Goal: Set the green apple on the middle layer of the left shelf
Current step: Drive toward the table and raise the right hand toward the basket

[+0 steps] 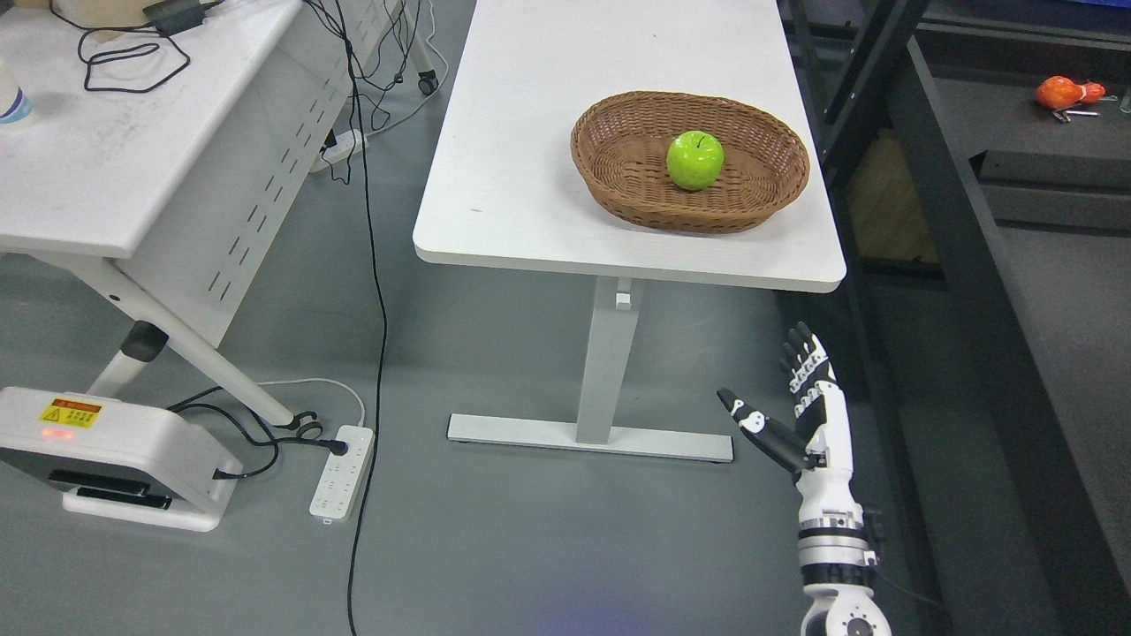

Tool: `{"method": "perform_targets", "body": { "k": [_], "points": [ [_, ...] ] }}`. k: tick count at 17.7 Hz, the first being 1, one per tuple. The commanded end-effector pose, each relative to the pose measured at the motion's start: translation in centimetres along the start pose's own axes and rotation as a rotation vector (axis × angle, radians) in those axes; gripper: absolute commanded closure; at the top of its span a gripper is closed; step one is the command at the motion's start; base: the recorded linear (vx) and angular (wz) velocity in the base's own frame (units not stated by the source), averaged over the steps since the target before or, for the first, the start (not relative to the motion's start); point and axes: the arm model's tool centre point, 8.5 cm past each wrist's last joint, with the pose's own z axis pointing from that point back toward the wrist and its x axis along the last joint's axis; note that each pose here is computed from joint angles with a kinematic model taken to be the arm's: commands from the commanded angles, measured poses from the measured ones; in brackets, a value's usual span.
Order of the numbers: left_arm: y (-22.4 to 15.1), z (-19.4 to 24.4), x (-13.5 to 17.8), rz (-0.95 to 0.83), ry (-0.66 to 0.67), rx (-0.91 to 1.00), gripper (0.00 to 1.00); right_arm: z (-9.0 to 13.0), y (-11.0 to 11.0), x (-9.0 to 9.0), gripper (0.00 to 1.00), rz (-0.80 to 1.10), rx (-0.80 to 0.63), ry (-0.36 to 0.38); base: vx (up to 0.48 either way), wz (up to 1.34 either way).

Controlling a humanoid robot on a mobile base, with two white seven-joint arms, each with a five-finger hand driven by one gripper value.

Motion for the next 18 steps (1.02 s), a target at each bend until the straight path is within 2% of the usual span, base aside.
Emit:
{"method": "perform_targets", "body": {
  "k": [1, 6, 8, 10, 11, 12, 14, 15, 16, 17, 18],
  "points": [
    [1.1, 0.2, 1.4, -0.005, -0.022, 0.016, 0.00, 0.0, -0.5, 0.0, 0.00, 0.003, 0.002, 0.001, 0.000, 0.00],
    [1.1, 0.2, 1.4, -0.003, -0.023, 0.016, 0.00, 0.2, -0.4, -0.3, 0.00, -0.001, 0.009, 0.017, 0.000, 0.00],
    [1.1, 0.2, 1.4, -0.005, -0.022, 0.016, 0.00, -0.3, -0.9, 0.1, 0.00, 0.004, -0.008, -0.002, 0.000, 0.00],
    [1.1, 0.2, 1.4, -0.005, -0.022, 0.016, 0.00, -1.7, -5.4, 1.7, 0.00, 0.127, -0.058, -0.055, 0.000, 0.00],
    [1.1, 0.2, 1.4, -0.005, -0.022, 0.016, 0.00, -2.4, -8.9, 3.1, 0.00, 0.289, -0.079, -0.082, 0.011, 0.00],
    [1.1, 0.2, 1.4, -0.003, -0.023, 0.016, 0.00, -2.7, -12.3, 4.8, 0.00, 0.469, -0.093, -0.106, 0.011, 0.00],
    [1.1, 0.2, 1.4, -0.005, -0.022, 0.016, 0.00, -3.2, -17.7, 9.3, 0.01, 0.752, -0.123, -0.170, 0.023, 0.00],
    [1.1, 0.2, 1.4, -0.005, -0.022, 0.016, 0.00, -3.3, -19.6, 11.7, 0.01, 0.833, -0.136, -0.205, 0.052, 0.02],
    [1.1, 0.2, 1.4, -0.003, -0.023, 0.016, 0.00, -3.3, -21.0, 13.1, 0.00, 0.883, -0.137, -0.217, 0.052, 0.02],
    [1.1, 0.2, 1.4, -0.005, -0.022, 0.016, 0.00, -3.4, -22.0, 14.1, 0.00, 0.921, -0.140, -0.231, 0.075, 0.01],
    [1.1, 0.2, 1.4, -0.005, -0.022, 0.016, 0.00, -3.2, -22.0, 15.1, 0.00, 0.940, -0.115, -0.300, 0.075, 0.01]
  ]
}}
